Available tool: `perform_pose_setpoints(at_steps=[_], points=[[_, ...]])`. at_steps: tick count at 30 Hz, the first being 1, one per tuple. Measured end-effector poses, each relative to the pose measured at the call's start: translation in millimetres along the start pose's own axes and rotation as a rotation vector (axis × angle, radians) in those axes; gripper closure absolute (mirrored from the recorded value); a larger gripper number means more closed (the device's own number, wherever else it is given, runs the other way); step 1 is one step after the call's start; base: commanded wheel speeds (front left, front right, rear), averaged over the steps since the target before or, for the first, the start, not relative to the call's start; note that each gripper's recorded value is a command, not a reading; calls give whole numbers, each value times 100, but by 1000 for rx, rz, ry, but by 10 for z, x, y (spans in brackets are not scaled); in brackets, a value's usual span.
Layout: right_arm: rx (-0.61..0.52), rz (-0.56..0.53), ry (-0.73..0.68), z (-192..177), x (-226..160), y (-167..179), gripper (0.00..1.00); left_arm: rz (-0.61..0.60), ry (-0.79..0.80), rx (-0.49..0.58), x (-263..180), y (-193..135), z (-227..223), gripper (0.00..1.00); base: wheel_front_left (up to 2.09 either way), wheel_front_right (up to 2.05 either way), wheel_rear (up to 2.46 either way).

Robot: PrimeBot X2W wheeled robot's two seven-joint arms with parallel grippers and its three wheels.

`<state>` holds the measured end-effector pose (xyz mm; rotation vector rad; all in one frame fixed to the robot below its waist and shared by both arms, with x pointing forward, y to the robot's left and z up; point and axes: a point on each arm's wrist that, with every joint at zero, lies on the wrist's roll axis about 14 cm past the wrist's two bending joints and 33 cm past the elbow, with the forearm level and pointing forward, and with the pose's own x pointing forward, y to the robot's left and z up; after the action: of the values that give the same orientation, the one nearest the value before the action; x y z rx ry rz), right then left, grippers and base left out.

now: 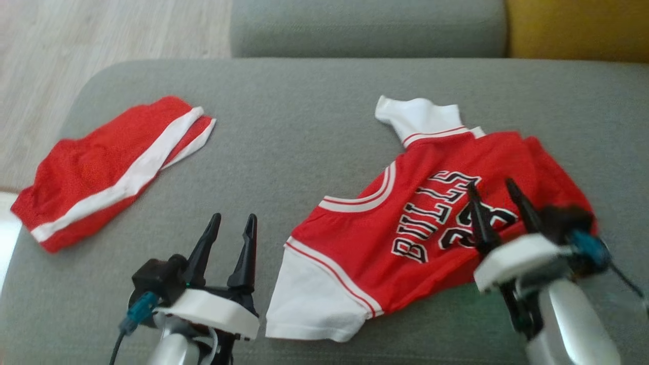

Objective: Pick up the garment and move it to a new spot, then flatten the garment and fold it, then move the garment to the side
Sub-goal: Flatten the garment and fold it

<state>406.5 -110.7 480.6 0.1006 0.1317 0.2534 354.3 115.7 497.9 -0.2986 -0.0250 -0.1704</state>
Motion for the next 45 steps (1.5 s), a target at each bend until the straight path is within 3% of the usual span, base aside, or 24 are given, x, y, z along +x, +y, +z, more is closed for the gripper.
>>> perform_pose_setpoints(at_steps=[12, 22, 24, 34, 42, 45], points=[[-54, 72, 423, -568, 872, 192, 0, 85, 29, -19, 84, 306, -73, 0, 0, 0, 0], [-125, 72, 662, -996, 1149, 213, 0, 154, 63, -29, 62, 518, -168, 0, 0, 0, 0], [-140, 75, 677, -985, 1234, 227, 100, 162, 65, -31, 66, 543, -174, 0, 0, 0, 0], [-138, 111, 578, -821, 1583, 380, 100, 178, 74, -21, 90, 610, -190, 0, 0, 0, 0], [-183, 146, 257, 68, 2189, 599, 100, 189, 81, -22, 104, 650, -209, 0, 0, 0, 0], [-218, 149, 205, 251, 2315, 634, 100, 196, 82, -23, 101, 672, -209, 0, 0, 0, 0]])
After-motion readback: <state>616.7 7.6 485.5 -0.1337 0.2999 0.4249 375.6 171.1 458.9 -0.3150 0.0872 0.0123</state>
